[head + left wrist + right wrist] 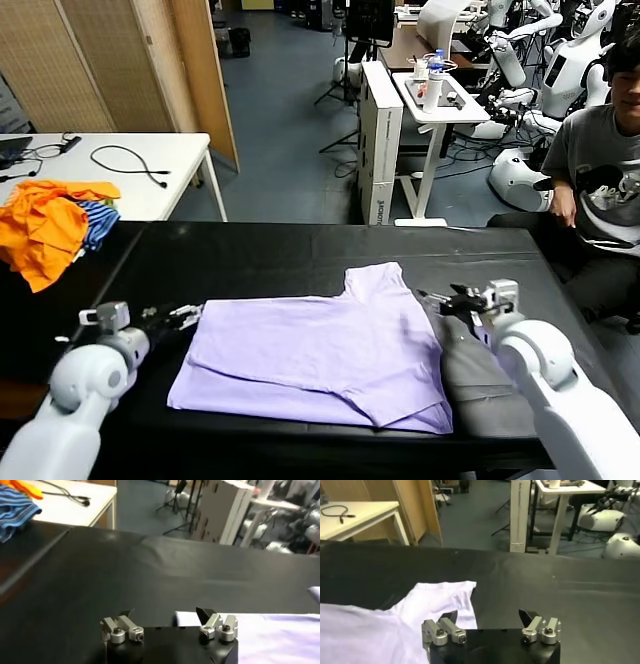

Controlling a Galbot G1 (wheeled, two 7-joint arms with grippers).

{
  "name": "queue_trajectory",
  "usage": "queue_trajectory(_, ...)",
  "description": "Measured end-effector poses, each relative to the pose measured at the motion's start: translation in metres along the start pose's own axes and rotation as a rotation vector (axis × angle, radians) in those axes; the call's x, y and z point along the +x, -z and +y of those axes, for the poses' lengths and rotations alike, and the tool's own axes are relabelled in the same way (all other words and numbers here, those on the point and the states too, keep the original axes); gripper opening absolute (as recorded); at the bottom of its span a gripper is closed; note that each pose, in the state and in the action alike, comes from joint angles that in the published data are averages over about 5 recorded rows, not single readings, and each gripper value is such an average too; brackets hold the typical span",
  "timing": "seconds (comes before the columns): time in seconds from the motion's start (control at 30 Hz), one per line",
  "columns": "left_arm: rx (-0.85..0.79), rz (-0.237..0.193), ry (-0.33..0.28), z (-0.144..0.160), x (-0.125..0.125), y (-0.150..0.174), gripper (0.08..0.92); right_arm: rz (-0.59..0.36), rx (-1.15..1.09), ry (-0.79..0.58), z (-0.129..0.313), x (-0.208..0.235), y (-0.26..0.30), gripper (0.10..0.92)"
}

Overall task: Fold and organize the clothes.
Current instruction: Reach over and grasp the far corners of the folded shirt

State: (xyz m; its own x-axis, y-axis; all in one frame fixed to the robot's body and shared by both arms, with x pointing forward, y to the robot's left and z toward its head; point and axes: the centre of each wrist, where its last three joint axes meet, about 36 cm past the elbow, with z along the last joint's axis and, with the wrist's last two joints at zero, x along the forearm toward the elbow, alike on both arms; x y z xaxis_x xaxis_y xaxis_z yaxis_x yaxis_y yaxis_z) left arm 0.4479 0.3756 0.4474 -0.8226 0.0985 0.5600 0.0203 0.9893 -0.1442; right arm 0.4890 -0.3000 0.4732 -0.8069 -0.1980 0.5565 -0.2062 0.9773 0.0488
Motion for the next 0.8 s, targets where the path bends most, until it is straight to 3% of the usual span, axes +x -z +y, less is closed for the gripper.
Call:
queue_trajectory(0.23, 0.028, 0.041, -0.035, -0.004, -0.014, -0.002, 0.907, 0.032, 0.006, 0.021, 0.006, -0.028, 0.003, 0.907)
queue_trajectory(0.57, 0.014, 0.050, -0.063, -0.008, -0.016, -0.002, 0.907, 0.063, 0.015, 0.048, 0.018, -0.055, 0.003, 0.904)
queue_trajectory(0.8, 0.011, 0.053, -0.075, -0.013, -0.015, -0.006, 0.840, 0.055, 0.021, 0.059, 0.022, -0.064, 0.004, 0.817)
